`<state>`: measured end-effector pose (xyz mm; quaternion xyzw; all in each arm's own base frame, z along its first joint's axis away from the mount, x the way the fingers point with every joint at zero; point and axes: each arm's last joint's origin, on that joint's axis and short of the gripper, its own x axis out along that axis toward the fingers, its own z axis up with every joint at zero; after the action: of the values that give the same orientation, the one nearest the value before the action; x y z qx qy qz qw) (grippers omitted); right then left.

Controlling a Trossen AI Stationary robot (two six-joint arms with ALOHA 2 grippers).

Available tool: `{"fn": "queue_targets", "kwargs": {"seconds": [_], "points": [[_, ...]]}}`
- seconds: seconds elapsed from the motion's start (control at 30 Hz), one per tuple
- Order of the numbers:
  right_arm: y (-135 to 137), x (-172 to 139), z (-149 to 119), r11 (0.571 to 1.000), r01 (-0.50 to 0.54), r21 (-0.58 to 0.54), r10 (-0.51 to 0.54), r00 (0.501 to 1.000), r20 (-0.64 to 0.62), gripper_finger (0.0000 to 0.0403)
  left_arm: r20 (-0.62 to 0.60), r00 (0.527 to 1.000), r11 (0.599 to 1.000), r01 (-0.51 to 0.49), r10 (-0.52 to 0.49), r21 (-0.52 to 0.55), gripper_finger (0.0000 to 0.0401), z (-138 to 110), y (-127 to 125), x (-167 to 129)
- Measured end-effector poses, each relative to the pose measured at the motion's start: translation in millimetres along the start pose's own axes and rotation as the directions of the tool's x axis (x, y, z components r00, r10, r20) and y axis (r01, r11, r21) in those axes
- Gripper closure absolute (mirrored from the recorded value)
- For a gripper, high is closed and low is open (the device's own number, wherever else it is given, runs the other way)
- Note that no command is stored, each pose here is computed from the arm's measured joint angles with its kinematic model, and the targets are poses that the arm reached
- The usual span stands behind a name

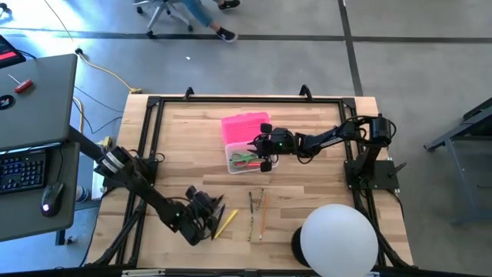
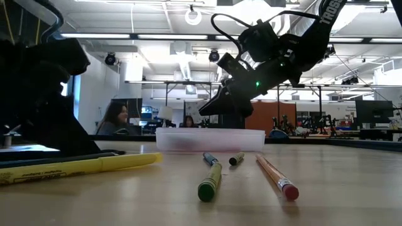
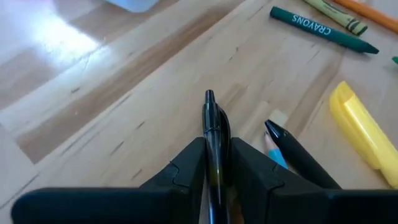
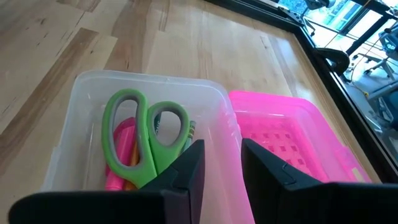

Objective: Pick & place school supplies into a supply box
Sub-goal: Put the right black pen into the pink supply box

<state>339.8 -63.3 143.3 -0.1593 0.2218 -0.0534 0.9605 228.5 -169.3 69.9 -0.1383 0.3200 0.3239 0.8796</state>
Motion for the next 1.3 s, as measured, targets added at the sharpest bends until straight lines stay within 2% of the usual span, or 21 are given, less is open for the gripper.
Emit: {"fn": "queue_targets", "kwargs": {"seconds": [0.37,0.6,0.8,0.97,1.07,1.17,1.3], "points": [[1,0,0,1.000,-0.026,0.000,0.026,1.000,0.010,0.0320,0.117,0.991,0.995,-0.075,0.068,0.058,0.0288,-8,5,11],[1,0,0,0.999,-0.044,0.000,0.044,0.999,0.017,0.0320,0.123,0.988,0.995,-0.082,0.088,-0.052,0.0293,0,5,27],[1,0,1,0.999,-0.043,0.000,0.043,0.999,0.022,0.0320,0.195,0.976,0.993,-0.077,0.093,-0.087,0.0349,-8,3,33],[1,0,1,0.999,-0.044,0.015,0.043,0.999,0.025,0.0320,0.197,0.977,0.990,-0.059,0.083,-0.128,0.0352,-6,2,32],[1,0,1,0.998,-0.044,0.038,0.043,0.999,0.025,0.0320,0.225,0.972,0.971,-0.011,0.066,-0.239,0.0353,3,-1,29],[1,-3,4,0.997,-0.037,0.060,0.036,0.999,0.025,0.0320,0.230,0.972,0.954,0.021,0.050,-0.298,0.0360,20,-4,29],[1,-21,28,0.999,-0.038,0.026,0.036,0.995,0.089,0.0320,0.216,0.976,0.961,0.049,0.011,-0.272,0.0360,46,-6,30]]}}
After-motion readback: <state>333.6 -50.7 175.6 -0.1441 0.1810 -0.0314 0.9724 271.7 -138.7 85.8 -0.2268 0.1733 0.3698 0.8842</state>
